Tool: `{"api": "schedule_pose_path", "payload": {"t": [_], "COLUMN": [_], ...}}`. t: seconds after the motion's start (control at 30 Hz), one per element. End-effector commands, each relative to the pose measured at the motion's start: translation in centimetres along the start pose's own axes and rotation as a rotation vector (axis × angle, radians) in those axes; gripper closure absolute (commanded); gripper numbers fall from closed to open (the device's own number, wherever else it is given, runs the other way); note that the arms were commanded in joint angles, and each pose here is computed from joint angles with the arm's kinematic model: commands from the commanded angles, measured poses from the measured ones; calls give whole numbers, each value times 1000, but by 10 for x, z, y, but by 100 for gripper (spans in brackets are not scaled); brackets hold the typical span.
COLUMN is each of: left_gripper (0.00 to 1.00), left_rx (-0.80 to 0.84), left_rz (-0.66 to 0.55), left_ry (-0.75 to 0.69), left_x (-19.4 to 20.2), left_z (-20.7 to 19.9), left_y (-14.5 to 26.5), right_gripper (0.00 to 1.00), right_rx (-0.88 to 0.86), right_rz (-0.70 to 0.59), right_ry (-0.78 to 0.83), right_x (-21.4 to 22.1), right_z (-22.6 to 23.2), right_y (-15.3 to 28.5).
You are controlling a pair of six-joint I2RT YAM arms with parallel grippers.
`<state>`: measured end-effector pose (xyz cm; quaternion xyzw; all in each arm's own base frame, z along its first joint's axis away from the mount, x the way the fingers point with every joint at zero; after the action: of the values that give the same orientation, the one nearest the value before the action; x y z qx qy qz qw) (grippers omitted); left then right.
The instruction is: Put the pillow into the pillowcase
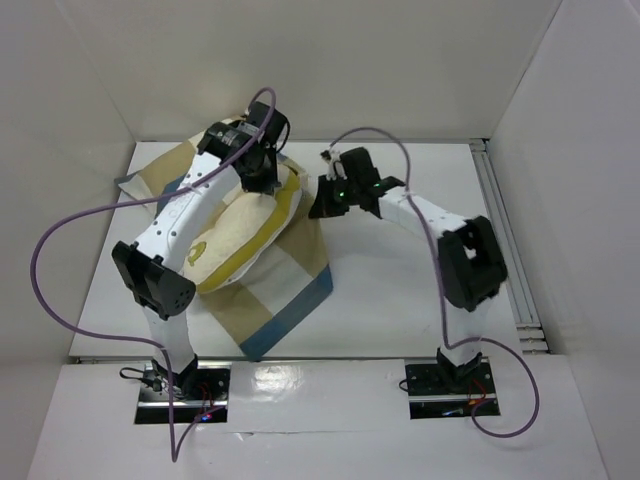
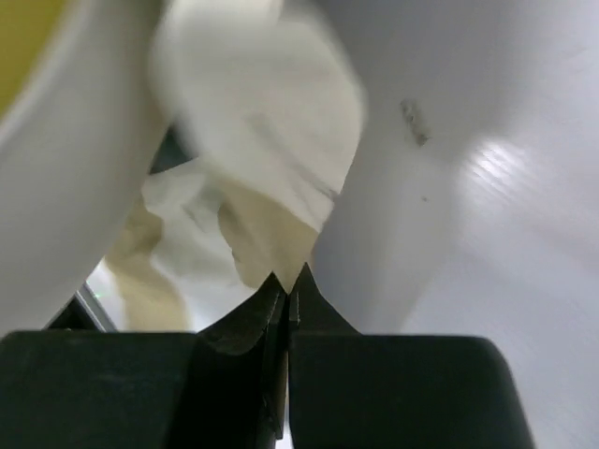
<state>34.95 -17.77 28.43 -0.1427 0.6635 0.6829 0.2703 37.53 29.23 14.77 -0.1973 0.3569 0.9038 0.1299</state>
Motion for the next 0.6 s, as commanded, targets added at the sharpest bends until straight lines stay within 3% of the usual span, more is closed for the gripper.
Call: {"api": "schedule_pose_path", "payload": {"t": [0.0,0.1,0.27,0.37,0.57], "left_gripper": [100,100,100,100,100], "left_rx": [-25,33,-123,-144,-96], "left_rz": [-144,-153,7,10,-113], "left_ry": [43,45,208,271,406], "left_x": [-26,-31,-17,-22,-47], "left_z": [6,-22,-52,-59,-66], "left_y": [65,45,-85,-103,-99], "right_gripper": [100,100,100,100,100], "right_rx": [-112,-128,-5,54,291], "right_rz": [-344,-382,-213,-170,-99], "right_ry": [142,102,-32,-73,-159], "right_x": [-63,-42,24,49,84], "right_z": [100,114,63,45,0], "right_y": [134,177,158,162,184]}}
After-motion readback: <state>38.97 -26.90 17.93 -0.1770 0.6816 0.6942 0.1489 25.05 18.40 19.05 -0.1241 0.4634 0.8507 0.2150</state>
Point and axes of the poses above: each gripper's point midway between its finger pads, its own y axis back along the fingers, its own z axis along the line the jaws close on, x = y × z, the point moved 4 cm from there along y, back along the fingers, and after that the axes turned 15 degrees about -y, right-handed, at the moved point
